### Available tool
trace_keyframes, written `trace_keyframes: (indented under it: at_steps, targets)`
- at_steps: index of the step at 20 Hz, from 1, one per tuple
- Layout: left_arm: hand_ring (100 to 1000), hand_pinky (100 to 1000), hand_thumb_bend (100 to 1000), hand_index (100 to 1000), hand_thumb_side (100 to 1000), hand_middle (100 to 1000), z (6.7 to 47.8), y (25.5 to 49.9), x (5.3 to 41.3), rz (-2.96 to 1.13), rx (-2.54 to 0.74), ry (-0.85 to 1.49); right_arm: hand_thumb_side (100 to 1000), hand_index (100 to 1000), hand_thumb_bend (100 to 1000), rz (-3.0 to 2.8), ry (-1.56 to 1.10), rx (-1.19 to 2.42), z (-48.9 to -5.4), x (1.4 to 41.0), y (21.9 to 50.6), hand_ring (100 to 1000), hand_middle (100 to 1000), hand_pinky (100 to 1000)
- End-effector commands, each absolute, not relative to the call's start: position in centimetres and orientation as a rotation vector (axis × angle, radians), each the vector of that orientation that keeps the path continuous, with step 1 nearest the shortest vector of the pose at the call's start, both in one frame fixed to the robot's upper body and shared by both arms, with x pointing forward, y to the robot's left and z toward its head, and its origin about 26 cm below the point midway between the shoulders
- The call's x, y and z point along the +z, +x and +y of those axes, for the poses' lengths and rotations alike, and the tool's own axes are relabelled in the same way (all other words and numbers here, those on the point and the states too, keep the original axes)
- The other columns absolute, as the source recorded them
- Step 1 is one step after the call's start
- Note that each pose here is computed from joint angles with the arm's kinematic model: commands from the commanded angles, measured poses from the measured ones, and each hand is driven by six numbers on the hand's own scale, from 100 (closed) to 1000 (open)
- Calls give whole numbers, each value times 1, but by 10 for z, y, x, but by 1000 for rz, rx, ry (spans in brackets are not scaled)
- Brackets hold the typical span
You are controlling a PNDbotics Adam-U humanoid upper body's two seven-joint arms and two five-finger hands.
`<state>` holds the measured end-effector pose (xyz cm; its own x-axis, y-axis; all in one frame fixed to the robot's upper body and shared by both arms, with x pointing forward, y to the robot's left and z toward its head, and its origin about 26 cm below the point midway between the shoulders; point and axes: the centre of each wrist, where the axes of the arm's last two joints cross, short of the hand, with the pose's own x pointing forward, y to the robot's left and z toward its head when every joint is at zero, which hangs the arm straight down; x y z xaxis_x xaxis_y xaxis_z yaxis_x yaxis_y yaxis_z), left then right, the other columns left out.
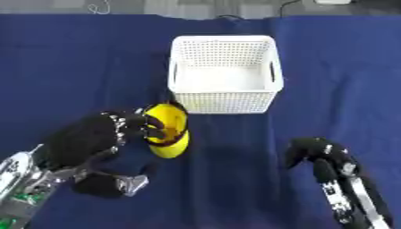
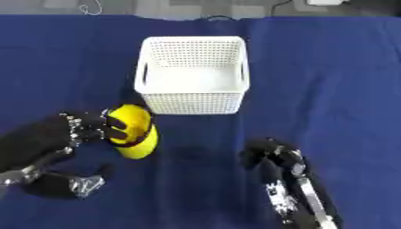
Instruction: Pick up objects on the table and place them in the box.
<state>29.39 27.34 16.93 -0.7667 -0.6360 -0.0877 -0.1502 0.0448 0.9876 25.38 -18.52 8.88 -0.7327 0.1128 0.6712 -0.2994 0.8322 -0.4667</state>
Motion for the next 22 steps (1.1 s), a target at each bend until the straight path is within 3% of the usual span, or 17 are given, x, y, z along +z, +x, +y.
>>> trace_keyframes:
  at_steps: [1, 8, 12, 14, 17, 18, 19, 22]
  targets:
    - [690, 765, 100, 836, 832, 782, 276, 295, 172, -1918, -1824, 812, 856, 812, 100, -2302, 139, 732, -185, 95, 255, 550, 607, 496]
    - [604, 796, 100, 831, 832, 761, 279, 298, 169, -1852, -1845, 836, 860, 813, 100, -2295, 140, 735, -186, 96, 256, 551, 603, 496]
    - [530, 752, 100, 819, 821, 716, 281, 299, 168, -1807, -1847, 864, 862, 813, 100, -2291, 140, 736, -186, 97, 256, 551, 602, 496]
    - [473, 611, 100, 788, 789, 638, 282, 299, 169, -1803, -1829, 886, 862, 814, 100, -2289, 141, 736, -186, 97, 256, 551, 601, 497]
    - [343, 175, 100, 685, 727, 492, 282, 298, 171, -1823, -1768, 943, 864, 814, 100, -2287, 142, 736, -186, 97, 256, 551, 599, 497]
    - [326, 123, 100, 669, 717, 481, 283, 298, 172, -1832, -1743, 968, 864, 814, 100, -2287, 143, 736, -185, 97, 256, 551, 599, 497]
    - [232, 100, 100, 595, 666, 418, 283, 298, 172, -1844, -1713, 996, 864, 814, 100, -2286, 143, 737, -185, 96, 256, 550, 598, 497]
    - [160, 100, 100, 539, 635, 366, 284, 298, 170, -1868, -1640, 1060, 864, 814, 100, -2284, 145, 738, -185, 96, 256, 551, 597, 497]
